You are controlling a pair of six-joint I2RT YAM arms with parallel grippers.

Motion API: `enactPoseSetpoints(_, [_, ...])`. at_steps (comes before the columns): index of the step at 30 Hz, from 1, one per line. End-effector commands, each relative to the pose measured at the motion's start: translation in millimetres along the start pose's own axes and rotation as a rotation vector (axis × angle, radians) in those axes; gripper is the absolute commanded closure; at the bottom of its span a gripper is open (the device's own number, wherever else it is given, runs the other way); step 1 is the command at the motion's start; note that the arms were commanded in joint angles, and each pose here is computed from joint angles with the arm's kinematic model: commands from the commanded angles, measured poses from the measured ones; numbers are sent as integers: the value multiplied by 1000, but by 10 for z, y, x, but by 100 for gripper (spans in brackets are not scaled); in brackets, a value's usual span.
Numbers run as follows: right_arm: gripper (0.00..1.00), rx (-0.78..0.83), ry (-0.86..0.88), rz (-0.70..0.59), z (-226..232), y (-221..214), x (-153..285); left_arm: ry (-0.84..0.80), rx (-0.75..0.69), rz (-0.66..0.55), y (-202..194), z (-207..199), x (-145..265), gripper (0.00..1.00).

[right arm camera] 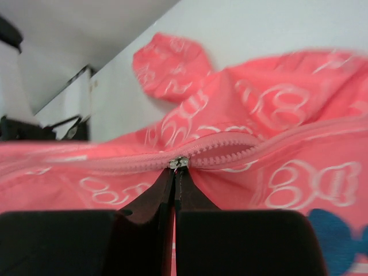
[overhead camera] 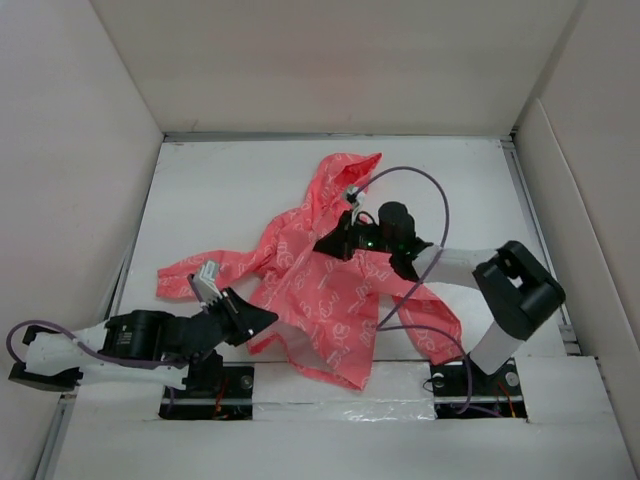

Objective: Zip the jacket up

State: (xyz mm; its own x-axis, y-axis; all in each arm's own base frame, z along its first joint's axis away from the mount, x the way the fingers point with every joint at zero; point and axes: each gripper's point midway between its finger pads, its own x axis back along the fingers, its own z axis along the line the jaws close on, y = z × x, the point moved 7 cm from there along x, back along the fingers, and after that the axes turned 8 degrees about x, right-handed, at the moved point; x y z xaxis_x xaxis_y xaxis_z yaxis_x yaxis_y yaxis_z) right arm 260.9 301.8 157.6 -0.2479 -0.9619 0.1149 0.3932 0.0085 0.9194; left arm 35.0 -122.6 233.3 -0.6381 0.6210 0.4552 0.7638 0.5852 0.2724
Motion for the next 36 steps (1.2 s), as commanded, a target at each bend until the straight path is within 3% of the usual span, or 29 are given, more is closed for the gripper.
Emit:
enactPoseSetpoints(1, [100,155,-292,-39,-245,679,203,-28,-50,-201,346,-176,111,100])
enactPoseSetpoints(10, [100,250,-782,-75,-1222,1817,1083,-325,28,-398,1141,-751,849,100])
enactPoseSetpoints(15, [100,267,-1048,-111,-1611,2329,1758,-351,19,-495,1474,-770,1130,100])
enactPoseSetpoints(19, [100,315,-964,-110,-1547,2518,1851,-351,-51,-525,1481,-838,1123,100])
enactPoseSetpoints(23, [100,363,-850,-119,-1191,2516,1549,-202,-243,-563,1037,-1110,586,100])
enactPoseSetpoints(24, [100,368,-839,-112,-1130,2492,1495,-172,-275,-574,930,-1155,452,94])
enactPoseSetpoints(25, [100,378,-813,-103,-1034,2456,1393,-152,-300,-574,819,-1224,331,76])
enactPoseSetpoints(28, [100,379,-768,-73,-840,2320,1287,-102,-353,-573,514,-1450,5,53])
enactPoseSetpoints(30, [100,372,-761,-62,-733,2210,1327,-162,-410,-544,332,-1614,-149,40])
enactPoseSetpoints(31, [100,363,-759,-65,-696,2171,1351,-168,-465,-526,212,-1509,-324,32])
enactPoseSetpoints(32, [100,358,-755,-72,-658,2132,1374,-204,-441,-575,271,-1620,-472,29])
enactPoseSetpoints(34, [100,357,-748,-102,-540,2027,1454,-241,-472,-458,299,-1632,-847,25])
enactPoseSetpoints(35, [100,331,-752,-118,-517,2003,1501,-145,-408,-519,772,-1491,-1230,24])
enactPoseSetpoints(36, [100,333,-749,-134,-461,2015,1570,-215,-403,-350,768,-1380,-1422,24])
